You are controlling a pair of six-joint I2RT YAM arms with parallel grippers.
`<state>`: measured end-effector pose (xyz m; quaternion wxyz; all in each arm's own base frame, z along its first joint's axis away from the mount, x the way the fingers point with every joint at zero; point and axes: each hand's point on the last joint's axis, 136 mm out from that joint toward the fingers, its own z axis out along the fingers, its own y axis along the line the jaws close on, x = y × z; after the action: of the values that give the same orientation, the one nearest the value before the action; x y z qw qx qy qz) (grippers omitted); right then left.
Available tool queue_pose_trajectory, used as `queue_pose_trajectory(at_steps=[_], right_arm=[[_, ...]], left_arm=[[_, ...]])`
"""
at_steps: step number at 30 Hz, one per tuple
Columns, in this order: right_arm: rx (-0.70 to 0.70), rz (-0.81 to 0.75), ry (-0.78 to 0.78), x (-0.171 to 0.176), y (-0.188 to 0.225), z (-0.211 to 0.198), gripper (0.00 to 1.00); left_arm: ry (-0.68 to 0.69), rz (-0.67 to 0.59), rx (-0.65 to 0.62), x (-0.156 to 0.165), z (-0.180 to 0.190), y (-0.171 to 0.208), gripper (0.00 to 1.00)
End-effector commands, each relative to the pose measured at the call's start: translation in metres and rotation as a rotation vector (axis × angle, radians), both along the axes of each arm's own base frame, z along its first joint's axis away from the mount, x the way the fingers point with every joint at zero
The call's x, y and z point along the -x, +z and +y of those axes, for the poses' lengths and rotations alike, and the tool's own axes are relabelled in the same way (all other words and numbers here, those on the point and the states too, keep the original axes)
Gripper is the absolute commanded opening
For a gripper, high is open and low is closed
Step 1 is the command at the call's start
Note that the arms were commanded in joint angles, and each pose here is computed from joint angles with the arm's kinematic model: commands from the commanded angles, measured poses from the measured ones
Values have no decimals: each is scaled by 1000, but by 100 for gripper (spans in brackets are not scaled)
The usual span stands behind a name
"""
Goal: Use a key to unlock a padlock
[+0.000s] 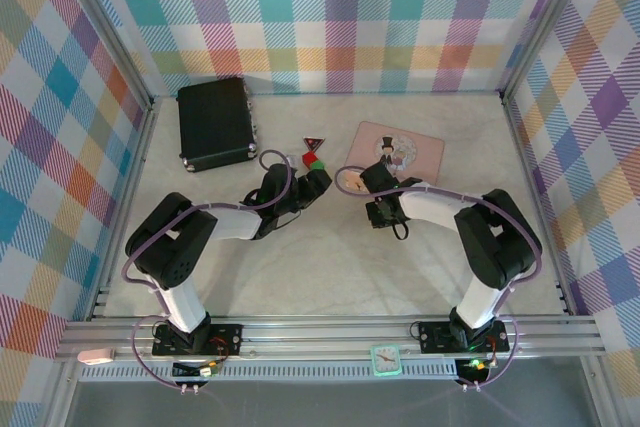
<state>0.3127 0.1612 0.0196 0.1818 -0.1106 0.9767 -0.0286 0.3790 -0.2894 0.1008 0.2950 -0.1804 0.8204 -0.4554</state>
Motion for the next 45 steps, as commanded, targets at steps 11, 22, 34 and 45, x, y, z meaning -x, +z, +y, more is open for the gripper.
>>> queue_pose_trajectory(at_steps=[11,22,34,45], right_arm=[[-63,-76,70,-7,28,8,13],[-291,-4,131,-4,33,19,0],[-324,-16,313,-21,56,18,0],[-309,28,450,-34,51,31,0]], left_arm=[[-74,-38,129,4,-26,3,55],[-166,-36,146,18,-74,-9,54],[-197,-47,132,14,-103,-12,52],[-135,-43,94,1,-99,-24,52]])
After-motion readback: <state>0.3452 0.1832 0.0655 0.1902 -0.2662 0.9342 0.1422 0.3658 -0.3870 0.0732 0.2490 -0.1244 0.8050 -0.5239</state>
